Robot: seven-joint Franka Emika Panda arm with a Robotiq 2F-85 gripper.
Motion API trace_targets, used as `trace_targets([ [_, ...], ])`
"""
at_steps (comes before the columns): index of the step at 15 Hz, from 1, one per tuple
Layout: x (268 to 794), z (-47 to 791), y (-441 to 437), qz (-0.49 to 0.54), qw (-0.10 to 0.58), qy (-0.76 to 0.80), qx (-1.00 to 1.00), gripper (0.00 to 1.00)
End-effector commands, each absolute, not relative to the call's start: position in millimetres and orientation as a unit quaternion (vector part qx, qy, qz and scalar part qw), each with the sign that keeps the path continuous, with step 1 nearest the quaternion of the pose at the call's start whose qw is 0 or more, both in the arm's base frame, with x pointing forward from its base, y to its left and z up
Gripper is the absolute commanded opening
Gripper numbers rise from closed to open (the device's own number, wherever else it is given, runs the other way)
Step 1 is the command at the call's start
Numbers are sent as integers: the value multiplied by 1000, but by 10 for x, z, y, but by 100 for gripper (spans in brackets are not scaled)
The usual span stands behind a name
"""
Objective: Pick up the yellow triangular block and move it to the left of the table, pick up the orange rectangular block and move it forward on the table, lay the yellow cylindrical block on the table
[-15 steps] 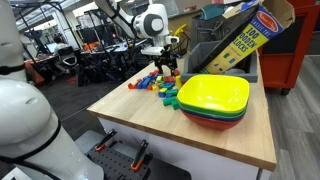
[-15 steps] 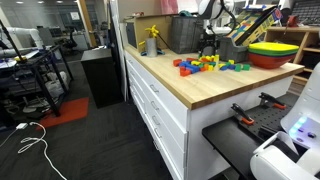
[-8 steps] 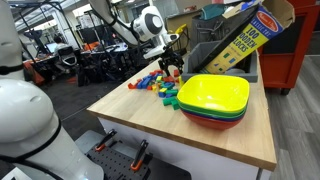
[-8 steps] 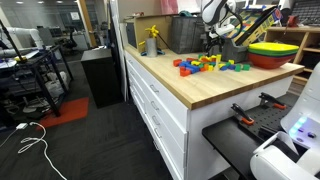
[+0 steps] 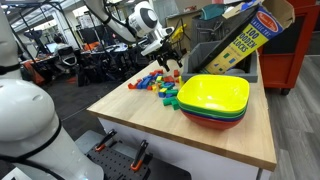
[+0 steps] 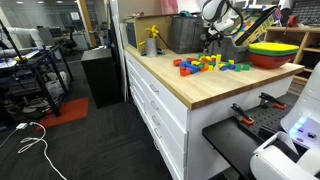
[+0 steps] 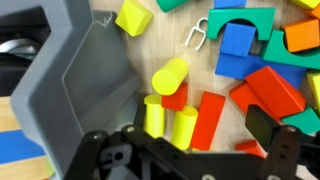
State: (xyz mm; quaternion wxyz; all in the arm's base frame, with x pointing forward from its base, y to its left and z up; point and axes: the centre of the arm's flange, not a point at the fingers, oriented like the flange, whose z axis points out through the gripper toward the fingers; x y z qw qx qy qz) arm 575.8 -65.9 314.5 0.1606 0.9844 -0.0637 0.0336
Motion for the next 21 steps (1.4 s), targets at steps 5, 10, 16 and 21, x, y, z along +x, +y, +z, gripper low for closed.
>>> trace_targets([
  [5, 5528, 2883, -709, 0, 111, -102, 989, 100],
  [10, 5565, 2819, -599, 1, 101, -106, 989, 100],
  [16, 5636, 2776, -604, 6, 116, -95, 989, 100],
  [21, 5738, 2734, -630, 7, 129, -83, 988, 100],
])
